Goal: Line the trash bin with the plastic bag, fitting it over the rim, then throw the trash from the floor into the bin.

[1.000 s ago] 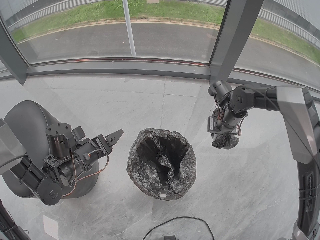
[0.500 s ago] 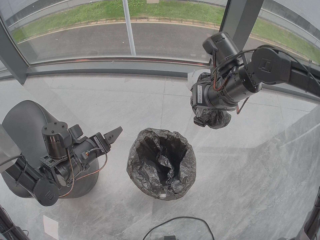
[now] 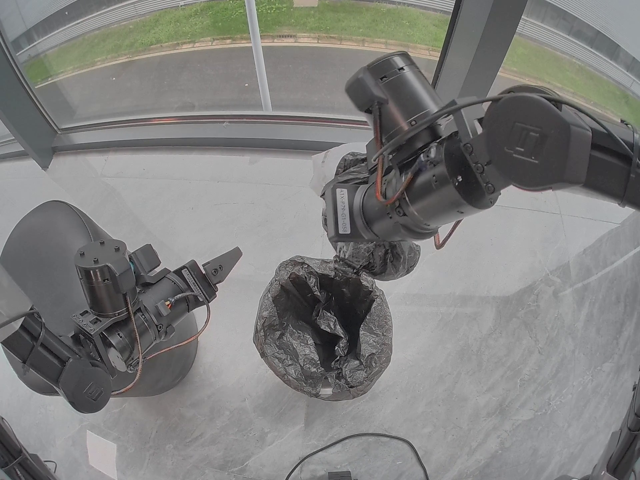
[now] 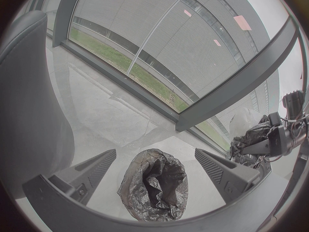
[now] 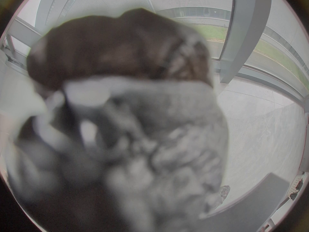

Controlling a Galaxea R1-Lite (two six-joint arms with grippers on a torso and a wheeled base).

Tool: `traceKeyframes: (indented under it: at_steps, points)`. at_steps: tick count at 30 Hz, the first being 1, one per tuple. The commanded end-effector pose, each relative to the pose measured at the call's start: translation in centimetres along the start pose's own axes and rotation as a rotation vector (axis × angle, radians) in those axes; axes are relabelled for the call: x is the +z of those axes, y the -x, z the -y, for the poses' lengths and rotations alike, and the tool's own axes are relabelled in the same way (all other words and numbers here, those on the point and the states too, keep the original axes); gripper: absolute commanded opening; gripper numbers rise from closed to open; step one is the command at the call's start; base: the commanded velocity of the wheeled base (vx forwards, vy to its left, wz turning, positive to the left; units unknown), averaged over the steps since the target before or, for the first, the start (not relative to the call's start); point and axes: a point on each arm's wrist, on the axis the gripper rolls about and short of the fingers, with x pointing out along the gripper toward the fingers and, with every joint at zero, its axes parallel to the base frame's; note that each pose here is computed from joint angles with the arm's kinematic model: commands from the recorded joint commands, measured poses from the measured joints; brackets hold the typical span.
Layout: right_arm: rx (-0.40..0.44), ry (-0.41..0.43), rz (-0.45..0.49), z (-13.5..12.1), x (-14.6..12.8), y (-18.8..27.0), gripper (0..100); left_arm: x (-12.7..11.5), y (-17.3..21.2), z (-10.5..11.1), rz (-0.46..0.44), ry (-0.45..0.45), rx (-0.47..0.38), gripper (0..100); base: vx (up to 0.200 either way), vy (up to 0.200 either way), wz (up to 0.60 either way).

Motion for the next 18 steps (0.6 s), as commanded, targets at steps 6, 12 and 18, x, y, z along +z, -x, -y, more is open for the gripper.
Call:
traceKeyframes:
  at_steps: [6,12,18]
  points:
    - [-0.007,0.043,-0.077,-2.0,-2.5,-4.3,0,0.1,0.1,0.1,0.001,0.0,-0.008,100,0.0,0.0,0.0]
    - [-0.008,0.056,-0.106,-2.7,-3.9,-7.2,0,0.1,0.2,0.1,-0.001,0.0,-0.008,100,0.0,0.0,0.0]
    - [-0.03,0.067,-0.132,-3.0,-5.3,-10.2,0,0.0,0.1,0.0,-0.005,0.0,-0.005,100,0.0,0.0,0.0]
